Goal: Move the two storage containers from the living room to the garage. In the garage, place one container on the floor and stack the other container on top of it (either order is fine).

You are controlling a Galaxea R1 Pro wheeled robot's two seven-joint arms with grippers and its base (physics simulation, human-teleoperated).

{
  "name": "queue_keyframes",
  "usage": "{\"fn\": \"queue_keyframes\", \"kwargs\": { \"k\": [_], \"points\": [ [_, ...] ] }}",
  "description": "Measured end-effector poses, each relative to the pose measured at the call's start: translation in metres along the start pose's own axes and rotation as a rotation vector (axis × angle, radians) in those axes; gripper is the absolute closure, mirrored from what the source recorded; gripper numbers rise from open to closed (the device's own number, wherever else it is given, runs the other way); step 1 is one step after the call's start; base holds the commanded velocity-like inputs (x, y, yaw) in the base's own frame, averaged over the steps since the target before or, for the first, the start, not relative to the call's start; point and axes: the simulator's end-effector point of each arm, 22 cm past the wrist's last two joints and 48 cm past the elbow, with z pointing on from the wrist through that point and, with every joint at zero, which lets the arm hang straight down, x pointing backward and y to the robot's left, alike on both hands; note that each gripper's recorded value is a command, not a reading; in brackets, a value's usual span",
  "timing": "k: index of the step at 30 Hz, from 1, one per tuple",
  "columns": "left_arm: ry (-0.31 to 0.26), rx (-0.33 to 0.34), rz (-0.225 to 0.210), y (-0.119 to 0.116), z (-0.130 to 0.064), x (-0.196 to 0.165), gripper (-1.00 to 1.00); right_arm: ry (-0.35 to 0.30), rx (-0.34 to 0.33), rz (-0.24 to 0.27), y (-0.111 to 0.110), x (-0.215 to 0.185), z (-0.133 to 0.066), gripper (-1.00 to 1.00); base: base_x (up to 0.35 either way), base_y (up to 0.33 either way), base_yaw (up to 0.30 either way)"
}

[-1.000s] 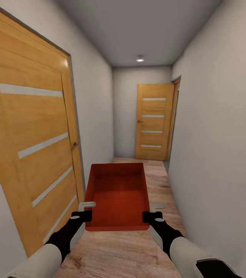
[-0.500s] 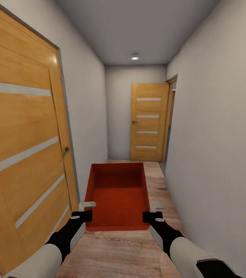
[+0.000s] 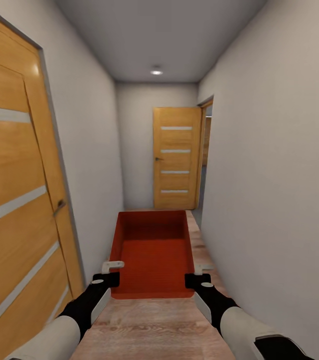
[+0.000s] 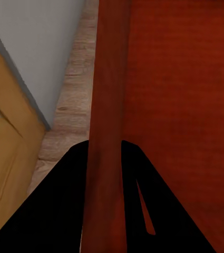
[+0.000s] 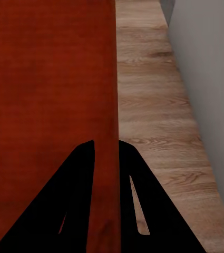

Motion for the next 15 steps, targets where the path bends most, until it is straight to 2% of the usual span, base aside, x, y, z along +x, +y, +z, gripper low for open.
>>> {"fn": "queue_keyframes", "kwargs": {
  "k": [4, 15],
  "points": [
    [0.000, 0.000, 0.001, 0.0000, 0.0000, 0.0000, 1.00, 0.000, 0.000, 0.000, 0.0000, 0.0002, 0.0000, 1.00, 0.323, 0.012, -0.079],
    [0.003, 0.000, 0.000, 0.0008, 0.0002, 0.0009, 1.00, 0.003, 0.000, 0.000, 0.0008, 0.0008, -0.0002, 1.00, 0.323, 0.001, -0.007]
  ]
}}
